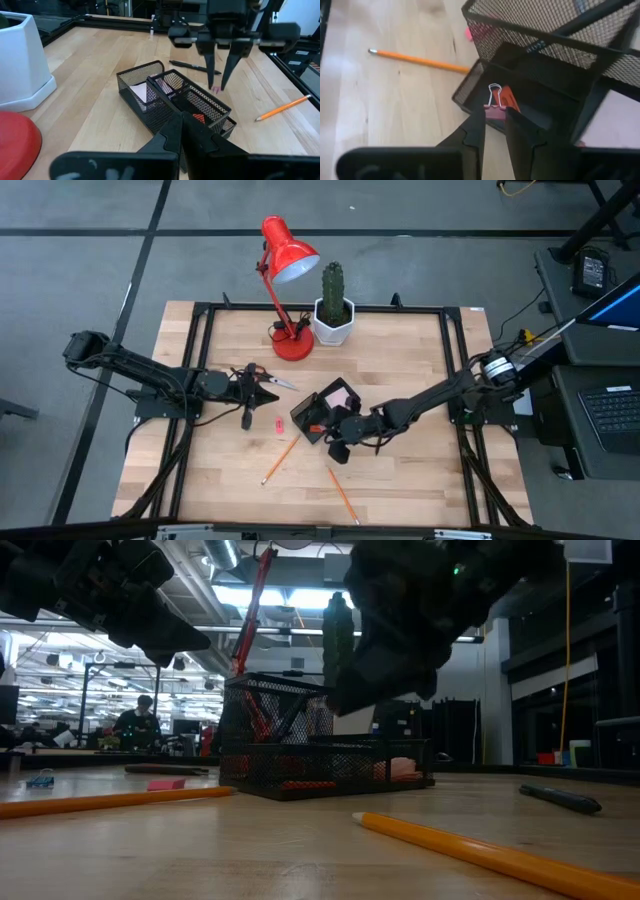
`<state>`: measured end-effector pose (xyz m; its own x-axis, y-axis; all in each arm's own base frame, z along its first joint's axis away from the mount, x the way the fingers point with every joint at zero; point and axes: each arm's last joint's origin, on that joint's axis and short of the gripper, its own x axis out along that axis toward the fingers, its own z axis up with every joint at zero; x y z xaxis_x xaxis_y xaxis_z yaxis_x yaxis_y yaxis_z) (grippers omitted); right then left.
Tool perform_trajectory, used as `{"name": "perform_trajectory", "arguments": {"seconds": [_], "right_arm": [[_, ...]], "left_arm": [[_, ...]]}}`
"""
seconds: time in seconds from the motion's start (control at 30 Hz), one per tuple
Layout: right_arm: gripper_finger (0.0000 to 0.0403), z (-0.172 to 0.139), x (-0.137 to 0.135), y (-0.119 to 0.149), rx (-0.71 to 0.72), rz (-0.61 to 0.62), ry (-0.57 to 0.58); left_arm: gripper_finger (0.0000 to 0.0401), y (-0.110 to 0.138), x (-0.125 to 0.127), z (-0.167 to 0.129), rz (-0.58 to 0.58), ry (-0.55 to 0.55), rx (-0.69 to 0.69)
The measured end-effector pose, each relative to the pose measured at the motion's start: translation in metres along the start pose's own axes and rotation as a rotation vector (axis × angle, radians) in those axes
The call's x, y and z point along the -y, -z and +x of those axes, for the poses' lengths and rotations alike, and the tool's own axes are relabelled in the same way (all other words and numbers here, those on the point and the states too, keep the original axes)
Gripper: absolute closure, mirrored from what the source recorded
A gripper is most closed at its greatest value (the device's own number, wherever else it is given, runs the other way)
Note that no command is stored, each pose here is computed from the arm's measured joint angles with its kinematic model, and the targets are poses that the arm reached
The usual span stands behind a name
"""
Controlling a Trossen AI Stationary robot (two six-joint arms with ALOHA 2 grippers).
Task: Pick and place office supplies into organizer
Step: Put the pink binder clip into the black desk organizer, then put the scissors into the black desk organizer
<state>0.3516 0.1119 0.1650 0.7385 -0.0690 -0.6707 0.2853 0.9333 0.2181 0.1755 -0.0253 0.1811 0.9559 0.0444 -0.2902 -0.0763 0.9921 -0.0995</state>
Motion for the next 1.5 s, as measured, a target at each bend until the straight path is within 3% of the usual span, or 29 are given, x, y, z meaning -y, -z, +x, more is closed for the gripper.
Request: {"name": "perform_trajectory", "arguments": {"seconds": [0.67,1.1,1.33,1.5], "right_arm": [[0.0337,0.024,0.007,0.008,-0.002,-0.087,0.029],[0.0272,0.021,0.007,0.006,0.000,-0.133,0.024],[0.0268,-0.007,-0.001,-0.010,0.027,-0.267,-0.085],[0.0268,-0.039,-0.006,-0.013,0.011,-0.350,-0.040]], "left_arm": [[0.0395,0.000,0.000,0.000,0.000,0.000,0.000],[0.0397,0.000,0.000,0.000,0.026,0.000,0.000],[0.0397,0.000,0.000,0.000,0.026,0.000,0.000],[0.0397,-0.002,0.000,0.000,0.022,0.004,0.022]]}}
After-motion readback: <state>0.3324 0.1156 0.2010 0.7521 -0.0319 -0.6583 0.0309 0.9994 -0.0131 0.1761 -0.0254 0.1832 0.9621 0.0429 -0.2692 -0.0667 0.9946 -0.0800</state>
